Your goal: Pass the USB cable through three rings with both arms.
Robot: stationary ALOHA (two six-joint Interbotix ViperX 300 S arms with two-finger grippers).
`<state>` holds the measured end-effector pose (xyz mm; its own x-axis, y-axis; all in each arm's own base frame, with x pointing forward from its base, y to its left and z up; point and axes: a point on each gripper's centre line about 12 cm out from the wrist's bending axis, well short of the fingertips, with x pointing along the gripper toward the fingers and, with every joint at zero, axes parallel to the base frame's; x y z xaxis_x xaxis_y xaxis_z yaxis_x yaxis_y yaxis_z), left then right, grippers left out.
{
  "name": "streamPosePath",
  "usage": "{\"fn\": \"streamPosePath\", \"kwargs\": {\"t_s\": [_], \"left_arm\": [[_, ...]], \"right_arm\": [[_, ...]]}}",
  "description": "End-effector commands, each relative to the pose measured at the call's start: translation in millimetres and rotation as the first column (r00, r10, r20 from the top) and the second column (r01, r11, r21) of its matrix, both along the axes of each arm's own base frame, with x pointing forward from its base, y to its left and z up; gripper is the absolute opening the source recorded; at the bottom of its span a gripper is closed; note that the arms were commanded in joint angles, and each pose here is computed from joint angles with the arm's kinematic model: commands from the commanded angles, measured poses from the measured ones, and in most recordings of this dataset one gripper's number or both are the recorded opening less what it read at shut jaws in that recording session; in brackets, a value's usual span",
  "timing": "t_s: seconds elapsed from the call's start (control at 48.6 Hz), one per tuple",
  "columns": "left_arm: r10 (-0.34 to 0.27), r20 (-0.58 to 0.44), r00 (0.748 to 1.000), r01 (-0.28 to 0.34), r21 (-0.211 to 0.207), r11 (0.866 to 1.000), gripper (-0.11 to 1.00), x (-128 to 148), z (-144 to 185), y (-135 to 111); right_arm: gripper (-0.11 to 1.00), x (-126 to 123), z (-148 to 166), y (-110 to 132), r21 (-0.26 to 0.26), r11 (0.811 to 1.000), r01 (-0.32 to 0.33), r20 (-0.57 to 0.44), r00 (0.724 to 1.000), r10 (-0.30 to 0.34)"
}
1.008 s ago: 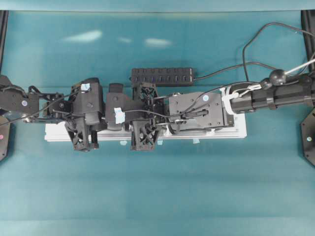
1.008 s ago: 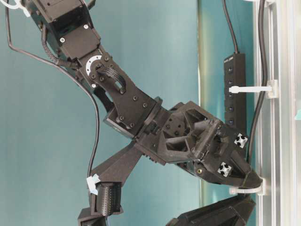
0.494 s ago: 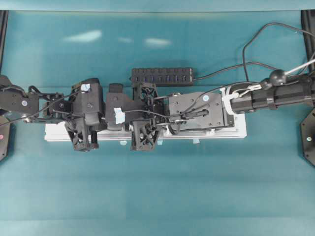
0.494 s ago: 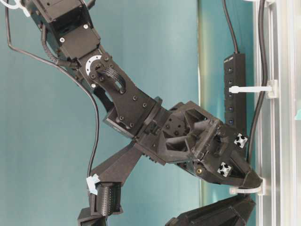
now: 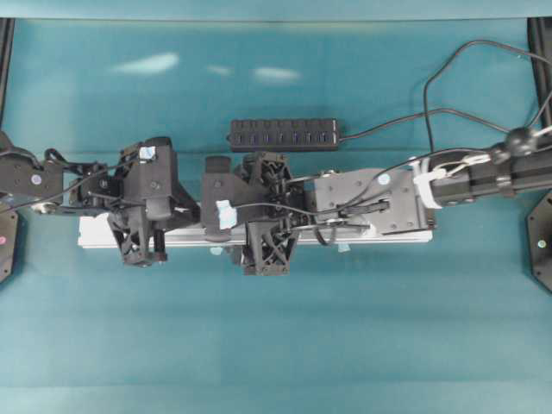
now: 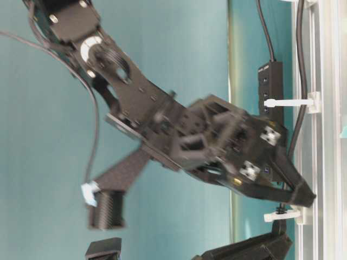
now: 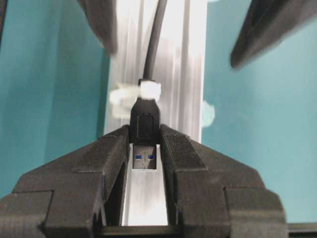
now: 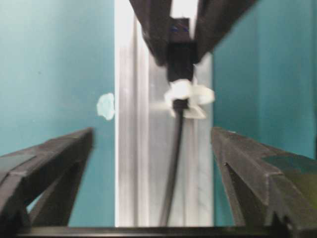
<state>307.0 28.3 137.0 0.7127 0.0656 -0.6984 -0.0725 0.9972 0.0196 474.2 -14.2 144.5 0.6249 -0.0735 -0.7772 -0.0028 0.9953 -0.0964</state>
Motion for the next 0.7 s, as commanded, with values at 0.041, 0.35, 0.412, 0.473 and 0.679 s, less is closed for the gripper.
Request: {"fn": "streamPosePath", "kwargs": {"t_s": [0.041, 0.35, 0.412, 0.473, 0.679], "left_arm": [[-0.006, 0.023, 1.0, 0.006, 0.002, 1.0, 0.22, 2.2, 11.1, -1.7], [-0.005, -0.012, 1.0, 0.005, 0.0, 1.0, 0.22, -11.2, 21.8, -2.7], [-0.004, -0.023, 1.0, 0.004, -0.002, 1.0, 0.22, -15.6, 23.7, -3.0], [-0.004, -0.035, 0.999, 0.004, -0.002, 1.0, 0.22, -20.8, 25.6, -3.4], [-0.003, -0.032, 0.999, 0.003, -0.002, 1.0, 0.22, -32.6, 33.2, -4.4]], "right_arm": [[0.93, -1.7, 19.5, -0.6, 0.004, 1.0, 0.006, 0.043, 0.999, -0.006], [0.93, -15.4, 37.6, -2.0, 0.003, 1.0, 0.01, 0.063, 0.998, -0.01], [0.93, -19.2, 41.1, -2.7, 0.003, 1.0, 0.012, 0.068, 0.998, -0.012], [0.93, -24.0, 44.0, -4.6, 0.004, 1.0, 0.017, 0.07, 0.997, -0.018], [0.93, -40.6, 53.8, -9.5, 0.004, 1.0, 0.03, 0.08, 0.996, -0.03]]}}
